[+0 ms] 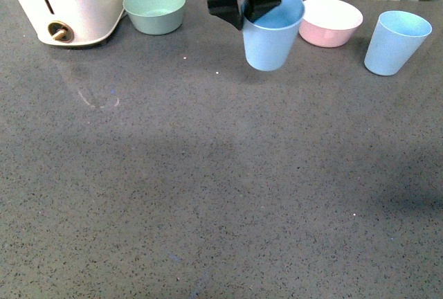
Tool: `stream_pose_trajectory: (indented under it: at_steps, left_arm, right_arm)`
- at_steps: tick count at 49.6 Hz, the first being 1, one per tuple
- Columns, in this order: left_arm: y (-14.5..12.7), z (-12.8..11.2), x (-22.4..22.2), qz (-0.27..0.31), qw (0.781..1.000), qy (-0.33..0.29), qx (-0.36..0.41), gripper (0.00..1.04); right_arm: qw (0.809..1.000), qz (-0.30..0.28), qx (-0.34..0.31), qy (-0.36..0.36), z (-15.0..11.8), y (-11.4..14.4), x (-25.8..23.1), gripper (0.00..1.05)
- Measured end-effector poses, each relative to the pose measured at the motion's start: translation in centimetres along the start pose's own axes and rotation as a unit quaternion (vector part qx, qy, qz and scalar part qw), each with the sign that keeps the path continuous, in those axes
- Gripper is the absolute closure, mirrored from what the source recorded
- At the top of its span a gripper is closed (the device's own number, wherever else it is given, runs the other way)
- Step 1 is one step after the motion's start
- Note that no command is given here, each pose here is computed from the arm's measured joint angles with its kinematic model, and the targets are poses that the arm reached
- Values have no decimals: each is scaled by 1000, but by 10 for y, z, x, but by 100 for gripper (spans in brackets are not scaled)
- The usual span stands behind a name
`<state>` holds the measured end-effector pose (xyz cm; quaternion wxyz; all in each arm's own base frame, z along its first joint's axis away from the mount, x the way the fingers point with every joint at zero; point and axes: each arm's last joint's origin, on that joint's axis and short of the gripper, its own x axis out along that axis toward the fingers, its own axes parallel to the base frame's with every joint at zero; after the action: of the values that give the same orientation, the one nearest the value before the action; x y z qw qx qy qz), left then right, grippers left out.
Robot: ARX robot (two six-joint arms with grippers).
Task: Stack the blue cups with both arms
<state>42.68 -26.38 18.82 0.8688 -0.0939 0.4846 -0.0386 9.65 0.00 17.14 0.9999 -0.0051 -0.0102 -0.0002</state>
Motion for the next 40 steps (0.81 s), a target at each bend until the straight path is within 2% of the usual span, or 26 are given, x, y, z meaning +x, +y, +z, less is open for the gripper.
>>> stream_pose_trajectory:
  at_steps: [6,40]
  left_arm:
    - [-15,-9,10,-6,1000,17,6,103]
    - [-26,-4,57,14,999,49,5,103]
  right_arm:
    - [1000,0,0,0,0,0,0,9]
    - [1000,0,0,0,0,0,0,9]
